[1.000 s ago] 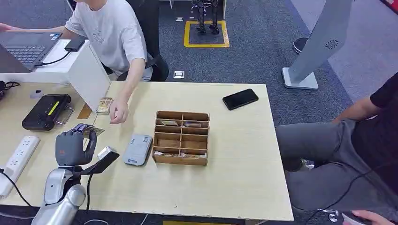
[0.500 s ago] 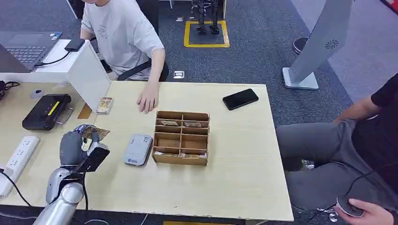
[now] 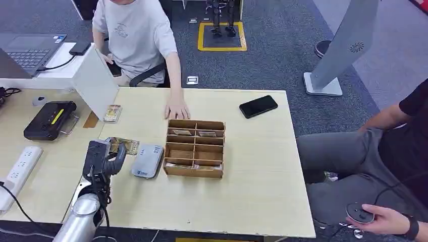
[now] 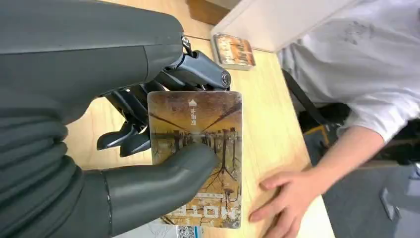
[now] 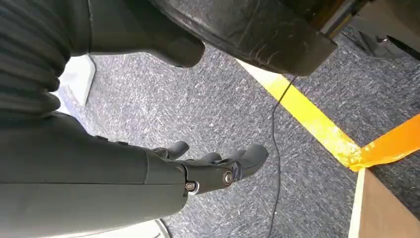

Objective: Pass the card to the sensor for recognition and then transmit it.

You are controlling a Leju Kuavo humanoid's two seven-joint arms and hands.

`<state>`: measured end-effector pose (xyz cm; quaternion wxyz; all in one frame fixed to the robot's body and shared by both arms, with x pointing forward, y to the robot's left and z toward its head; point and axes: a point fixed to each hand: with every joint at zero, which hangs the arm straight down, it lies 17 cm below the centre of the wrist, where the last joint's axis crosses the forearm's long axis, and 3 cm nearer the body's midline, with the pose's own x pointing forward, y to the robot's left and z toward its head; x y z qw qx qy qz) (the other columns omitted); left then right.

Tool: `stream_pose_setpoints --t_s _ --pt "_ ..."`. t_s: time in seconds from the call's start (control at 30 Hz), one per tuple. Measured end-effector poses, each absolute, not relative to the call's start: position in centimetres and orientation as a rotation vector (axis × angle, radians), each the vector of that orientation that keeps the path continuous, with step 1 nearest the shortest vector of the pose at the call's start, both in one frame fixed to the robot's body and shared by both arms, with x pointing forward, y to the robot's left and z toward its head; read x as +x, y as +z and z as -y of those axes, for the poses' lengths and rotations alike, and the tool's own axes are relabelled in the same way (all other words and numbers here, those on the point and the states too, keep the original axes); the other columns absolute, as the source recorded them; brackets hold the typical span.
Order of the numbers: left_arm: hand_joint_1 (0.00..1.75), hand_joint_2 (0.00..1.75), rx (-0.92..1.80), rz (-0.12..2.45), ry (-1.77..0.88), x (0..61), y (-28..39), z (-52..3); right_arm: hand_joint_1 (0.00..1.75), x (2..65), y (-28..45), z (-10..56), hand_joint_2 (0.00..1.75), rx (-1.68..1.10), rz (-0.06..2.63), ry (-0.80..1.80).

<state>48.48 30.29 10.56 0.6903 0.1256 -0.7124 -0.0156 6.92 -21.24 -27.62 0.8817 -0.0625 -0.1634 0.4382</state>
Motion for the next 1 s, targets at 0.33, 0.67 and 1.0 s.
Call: stream_pose_setpoints --t_s 0.33,0.67,1.0 --pt "1.75 1.75 0.363 1.565 -0.016 49.6 10.4 -27.8 0.0 6.9 -27.6 21.1 1.75 -0.134 0.331 0.908" --pt "1.75 1.75 0.34 1.547 -0.038 49.7 9.7 -25.9 0.0 6.8 -27.6 21.1 1.75 -0.129 0.329 0.908" --pt "1.75 1.75 0.422 1.51 -0.032 50.0 8.6 -26.7 0.0 6.8 -27.6 21.1 1.75 -0.128 0.327 0.908"
